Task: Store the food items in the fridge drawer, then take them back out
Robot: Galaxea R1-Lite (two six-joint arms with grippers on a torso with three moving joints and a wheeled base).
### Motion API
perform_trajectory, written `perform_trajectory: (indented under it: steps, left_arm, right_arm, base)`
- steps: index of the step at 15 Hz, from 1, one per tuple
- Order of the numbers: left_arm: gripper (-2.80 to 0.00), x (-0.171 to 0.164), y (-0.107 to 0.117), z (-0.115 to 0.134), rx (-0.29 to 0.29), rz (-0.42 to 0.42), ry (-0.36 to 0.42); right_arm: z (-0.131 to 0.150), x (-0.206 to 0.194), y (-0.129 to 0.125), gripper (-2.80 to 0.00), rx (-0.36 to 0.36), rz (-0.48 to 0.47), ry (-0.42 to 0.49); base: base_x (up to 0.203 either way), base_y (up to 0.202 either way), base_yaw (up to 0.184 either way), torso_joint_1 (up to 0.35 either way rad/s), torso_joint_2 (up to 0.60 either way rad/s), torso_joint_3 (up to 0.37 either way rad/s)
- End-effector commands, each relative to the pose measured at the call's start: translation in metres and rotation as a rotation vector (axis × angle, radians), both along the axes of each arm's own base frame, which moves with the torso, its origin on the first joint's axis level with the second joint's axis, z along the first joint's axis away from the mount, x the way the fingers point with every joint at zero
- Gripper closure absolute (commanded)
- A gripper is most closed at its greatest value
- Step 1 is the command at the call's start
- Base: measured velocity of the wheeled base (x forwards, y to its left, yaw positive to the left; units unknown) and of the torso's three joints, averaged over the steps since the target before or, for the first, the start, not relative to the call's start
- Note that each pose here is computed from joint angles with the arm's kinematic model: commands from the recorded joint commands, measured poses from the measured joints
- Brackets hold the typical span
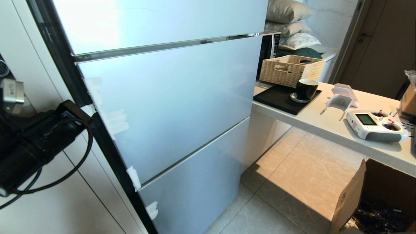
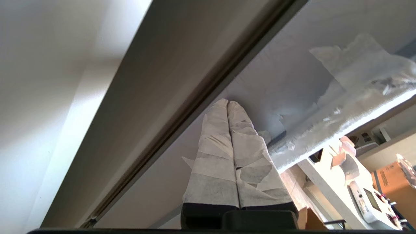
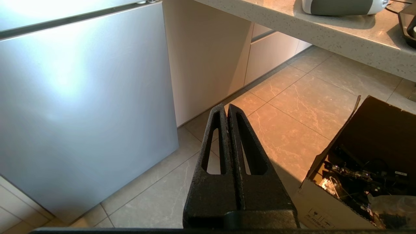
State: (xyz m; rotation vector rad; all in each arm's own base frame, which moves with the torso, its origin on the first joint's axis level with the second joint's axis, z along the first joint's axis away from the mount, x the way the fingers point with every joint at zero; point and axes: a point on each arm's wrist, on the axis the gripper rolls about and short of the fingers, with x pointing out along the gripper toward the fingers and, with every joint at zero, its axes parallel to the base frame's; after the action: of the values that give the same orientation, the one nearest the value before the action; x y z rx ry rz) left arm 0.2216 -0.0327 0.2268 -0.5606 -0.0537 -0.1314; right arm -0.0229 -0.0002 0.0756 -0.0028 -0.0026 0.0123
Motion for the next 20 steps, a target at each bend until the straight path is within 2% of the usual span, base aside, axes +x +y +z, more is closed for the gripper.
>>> perform_trajectory:
  steps: [1, 8, 14, 20]
  left_arm:
    - [0.00, -0.003, -0.002, 0.001, -0.001, -0.022, -0.009]
    - [0.00, -0.017, -0.013, -0.002, 0.008, -0.127, -0.007]
    - [0.00, -0.027, -0.018, -0.006, 0.010, -0.172, -0.003]
    - [0.00, -0.051, -0.033, -0.001, 0.003, -0.301, -0.043]
  right_arm:
    - [0.000, 0.000, 0.000, 0.00, 0.000, 0.001, 0.001]
    - [0.000, 0.000, 0.000, 0.00, 0.000, 0.000, 0.001]
    - [0.000, 0.000, 0.000, 0.00, 0.000, 0.000, 0.001]
    - [0.000, 0.000, 0.000, 0.00, 0.000, 0.000, 0.001]
  base:
    - [0.000, 0.000, 0.000, 0.000, 0.00, 0.000]
    - [0.000, 0.000, 0.000, 0.000, 0.00, 0.000]
    - [0.000, 0.000, 0.000, 0.000, 0.00, 0.000]
    - [0.000, 0.000, 0.000, 0.000, 0.00, 0.000]
